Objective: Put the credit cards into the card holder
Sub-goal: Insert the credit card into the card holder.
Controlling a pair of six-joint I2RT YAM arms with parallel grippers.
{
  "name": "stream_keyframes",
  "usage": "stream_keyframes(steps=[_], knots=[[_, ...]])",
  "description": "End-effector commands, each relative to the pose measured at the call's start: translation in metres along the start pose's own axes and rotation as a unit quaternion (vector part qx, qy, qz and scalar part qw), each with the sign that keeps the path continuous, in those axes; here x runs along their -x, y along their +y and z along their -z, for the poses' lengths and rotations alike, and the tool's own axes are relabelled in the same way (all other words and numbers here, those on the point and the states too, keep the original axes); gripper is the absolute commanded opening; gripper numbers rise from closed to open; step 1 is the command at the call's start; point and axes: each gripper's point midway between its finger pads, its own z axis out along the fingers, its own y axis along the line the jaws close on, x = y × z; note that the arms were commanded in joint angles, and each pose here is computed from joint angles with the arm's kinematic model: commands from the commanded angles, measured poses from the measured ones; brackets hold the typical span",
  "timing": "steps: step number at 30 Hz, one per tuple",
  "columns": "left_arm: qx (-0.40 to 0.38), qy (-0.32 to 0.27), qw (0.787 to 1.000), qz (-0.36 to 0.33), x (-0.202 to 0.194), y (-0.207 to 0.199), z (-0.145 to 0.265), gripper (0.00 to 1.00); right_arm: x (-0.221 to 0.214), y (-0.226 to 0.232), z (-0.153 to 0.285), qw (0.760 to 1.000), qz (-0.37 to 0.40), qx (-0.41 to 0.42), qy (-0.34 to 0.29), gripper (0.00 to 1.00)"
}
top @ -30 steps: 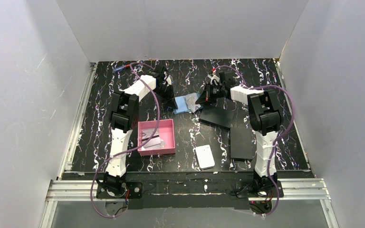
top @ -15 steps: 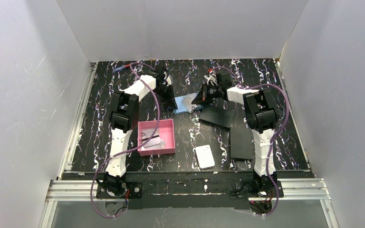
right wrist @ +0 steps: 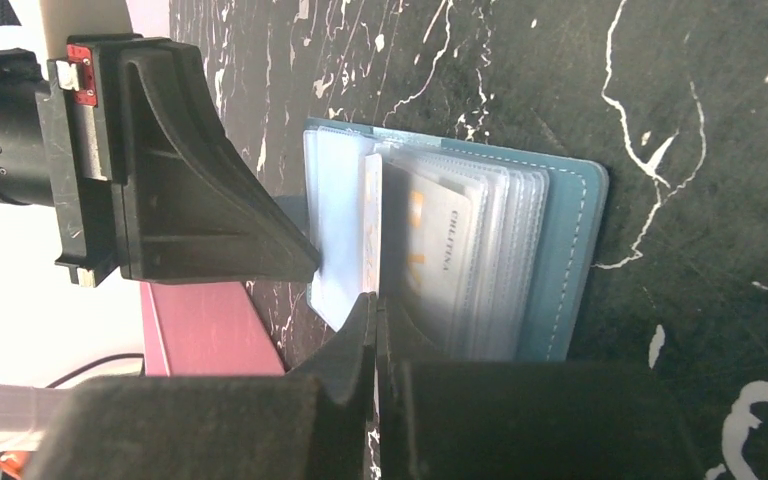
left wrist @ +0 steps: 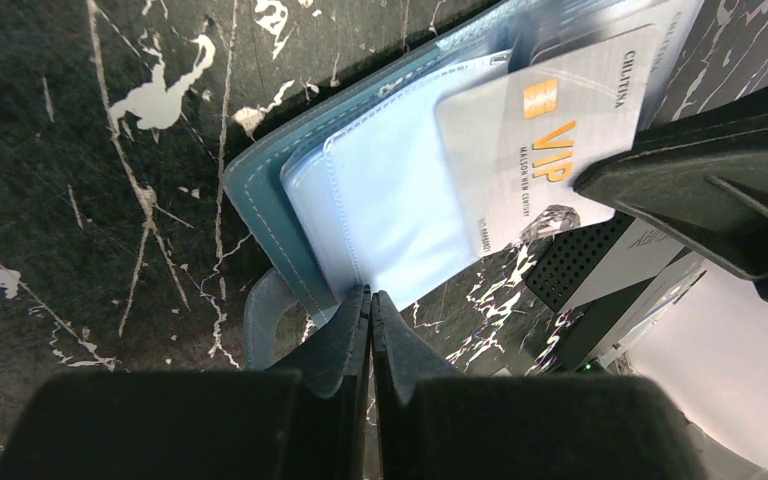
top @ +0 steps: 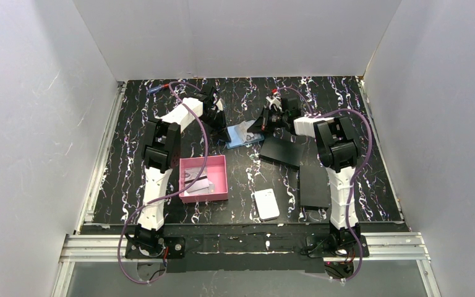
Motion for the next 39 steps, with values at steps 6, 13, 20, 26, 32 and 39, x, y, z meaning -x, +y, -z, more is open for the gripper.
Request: stream_keyframes(steps=[6,13,20,26,32,39], knots=[[0.021,0.022,1.0,0.005,-0.012,0.013,-0.004,0.0,-0.003,0.009,-0.015,0.999,-0.005,0.017,-0.032,0.01],[0.02,0.021,1.0,0.002,-0.012,0.012,-0.003,0.0,-0.006,0.015,-0.007,0.998,0.016,-0.019,-0.055,0.26],[0.023,0.02,1.0,-0.002,-0.014,0.013,-0.001,0.0,0.006,0.013,0.018,0.988,0.097,-0.118,-0.018,0.38],[0.023,0.021,1.0,-0.002,-0.014,0.013,-0.001,0.0,0.006,0.012,0.025,0.979,0.13,-0.156,0.007,0.45],[0.021,0.02,1.0,-0.003,-0.014,0.012,0.0,0.0,0.004,0.015,0.008,0.987,0.113,-0.114,0.014,0.35],[0.03,0.02,0.999,-0.006,-0.015,0.017,-0.001,0.0,-0.001,0.012,-0.009,0.993,0.088,-0.082,0.019,0.23]])
